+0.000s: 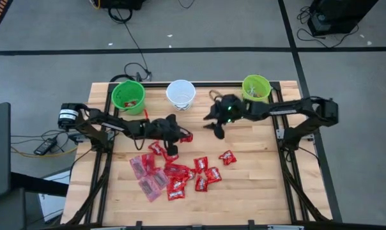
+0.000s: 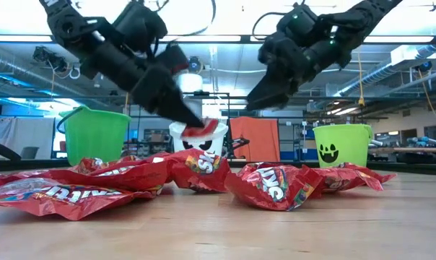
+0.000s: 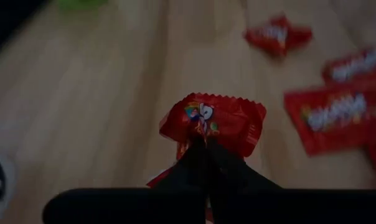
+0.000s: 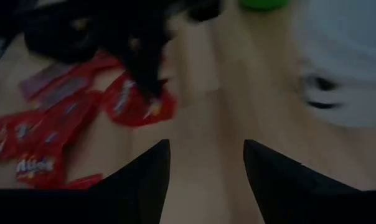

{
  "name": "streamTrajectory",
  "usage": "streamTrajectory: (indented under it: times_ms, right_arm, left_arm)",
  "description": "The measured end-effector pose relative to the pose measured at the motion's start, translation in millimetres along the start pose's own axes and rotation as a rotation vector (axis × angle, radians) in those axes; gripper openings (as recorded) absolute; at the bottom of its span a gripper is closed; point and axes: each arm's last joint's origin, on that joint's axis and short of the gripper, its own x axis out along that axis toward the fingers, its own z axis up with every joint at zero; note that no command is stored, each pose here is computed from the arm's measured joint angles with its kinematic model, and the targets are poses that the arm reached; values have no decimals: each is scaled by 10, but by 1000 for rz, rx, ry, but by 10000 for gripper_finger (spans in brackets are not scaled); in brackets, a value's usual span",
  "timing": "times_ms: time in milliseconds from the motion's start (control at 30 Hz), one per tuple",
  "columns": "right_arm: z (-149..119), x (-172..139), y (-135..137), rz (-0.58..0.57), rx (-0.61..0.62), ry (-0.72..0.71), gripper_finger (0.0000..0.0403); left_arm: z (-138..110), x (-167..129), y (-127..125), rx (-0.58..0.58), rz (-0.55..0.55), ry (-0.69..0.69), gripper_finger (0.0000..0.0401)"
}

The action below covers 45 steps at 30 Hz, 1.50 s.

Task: Sort candy by brand, put in halloween buckets
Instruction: Put the red candy into the white bucket

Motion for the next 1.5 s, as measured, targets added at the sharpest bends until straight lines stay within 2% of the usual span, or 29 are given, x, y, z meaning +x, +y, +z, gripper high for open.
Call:
streamTrajectory:
  times_ms: [167,300,500,733,867,1033,1167,1333,1500]
  right_arm:
    - [-49,312,148,70,-102,-41,214]
    - [10,416,165,88,-110,-76,214]
    - [19,545,191,219,-111,-55,213]
    - [-18,670,171,194,-133,-30,195]
    - [11,663,204,192,-184,-48,150]
    - [23,649,226,236,-228,-58,26]
    - [22,648,228,244,-222,-53,9]
    - [150,636,202,73,-232,-45,5]
    - [374,591,133,-214,-237,-97,3]
  left_arm:
    - [90,-41,-64,10,-11,-72,5]
    - [99,-49,-93,30,-21,-79,5]
    - [83,-49,-99,39,-23,-63,5]
    - [81,-52,-133,43,-30,-61,5]
    - [92,-53,-134,41,-31,-73,5]
    - [100,-54,-135,-13,-37,-80,8]
    - [101,-54,-137,-32,-47,-80,26]
    - [82,-52,-127,-33,-25,-61,67]
    - [17,-50,-92,-33,61,9,117]
